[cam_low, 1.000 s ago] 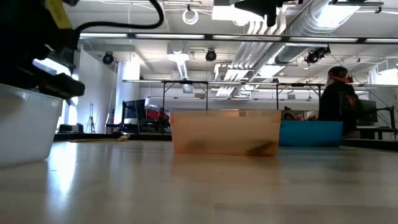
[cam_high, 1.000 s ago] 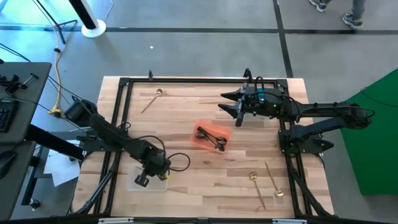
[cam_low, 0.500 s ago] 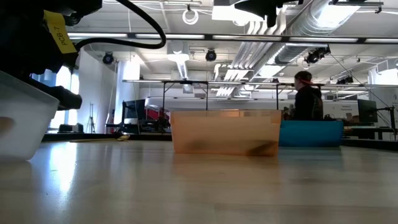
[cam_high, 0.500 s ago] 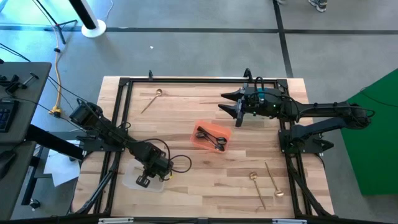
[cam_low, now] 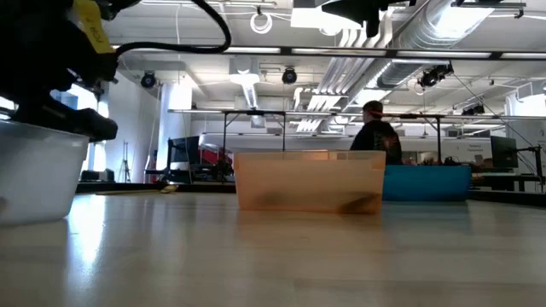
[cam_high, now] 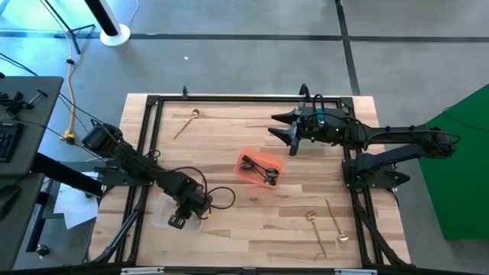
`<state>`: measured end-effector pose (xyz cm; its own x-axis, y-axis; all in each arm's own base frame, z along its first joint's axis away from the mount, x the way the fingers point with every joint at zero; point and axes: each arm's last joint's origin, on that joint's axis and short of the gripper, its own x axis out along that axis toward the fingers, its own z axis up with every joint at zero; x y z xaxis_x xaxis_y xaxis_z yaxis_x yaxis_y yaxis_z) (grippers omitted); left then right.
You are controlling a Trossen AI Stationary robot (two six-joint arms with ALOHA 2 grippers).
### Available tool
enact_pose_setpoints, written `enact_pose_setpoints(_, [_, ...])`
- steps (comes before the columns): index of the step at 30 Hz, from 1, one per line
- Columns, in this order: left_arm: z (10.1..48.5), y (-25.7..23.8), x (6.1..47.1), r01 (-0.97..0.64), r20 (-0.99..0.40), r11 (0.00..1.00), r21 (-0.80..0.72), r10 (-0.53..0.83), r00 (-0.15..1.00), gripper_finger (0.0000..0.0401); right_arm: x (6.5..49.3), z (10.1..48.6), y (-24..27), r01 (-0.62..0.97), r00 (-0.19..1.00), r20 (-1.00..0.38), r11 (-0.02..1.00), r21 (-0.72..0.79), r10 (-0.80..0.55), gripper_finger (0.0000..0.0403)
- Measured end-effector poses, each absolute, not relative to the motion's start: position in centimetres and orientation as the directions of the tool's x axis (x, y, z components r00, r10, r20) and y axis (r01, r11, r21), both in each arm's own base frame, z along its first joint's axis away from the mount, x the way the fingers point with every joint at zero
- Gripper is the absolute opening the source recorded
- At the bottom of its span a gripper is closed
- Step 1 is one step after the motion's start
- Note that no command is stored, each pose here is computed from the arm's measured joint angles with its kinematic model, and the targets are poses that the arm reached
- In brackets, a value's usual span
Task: Sort silverware by color (type)
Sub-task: Put the bottom right golden spoon into the white bin
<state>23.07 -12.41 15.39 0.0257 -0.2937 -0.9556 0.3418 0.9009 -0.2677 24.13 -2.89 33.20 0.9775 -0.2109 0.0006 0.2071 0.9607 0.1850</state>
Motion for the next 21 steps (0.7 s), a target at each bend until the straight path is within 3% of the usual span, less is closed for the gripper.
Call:
enact_pose_setpoints(6, [16.8, -12.2, 24.1, 0.321, -0.951, 0.907, -0.274, -0.305, 0.051, 0.0143, 24.1, 33.2, -2.9, 0.207, 0.978, 0.0, 0.961, 0.185, -0.211, 0.0234])
enact_pose_setpoints(13, [21.7, -10.7, 24.1, 0.282, -0.951, 0.909, -0.306, -0.305, -0.048, 0.0148, 24.1, 33.2, -2.9, 0.205, 0.978, 0.0, 0.95, 0.234, -0.211, 0.0234])
enact_pose_setpoints(17, [27.2, -8.8, 23.3, 0.272, -0.918, 0.907, -0.323, -0.37, 0.143, 0.0148, 24.1, 33.1, -2.9, 0.206, 0.978, -0.008, 0.944, 0.258, -0.211, 0.0234])
enact_pose_setpoints(21, [32.4, -5.9, 22.7, 0.233, -0.802, 0.948, -0.217, -0.309, 0.511, 0.0144, 24.1, 33.1, -2.9, 0.206, 0.978, -0.011, 0.944, 0.258, -0.211, 0.0234])
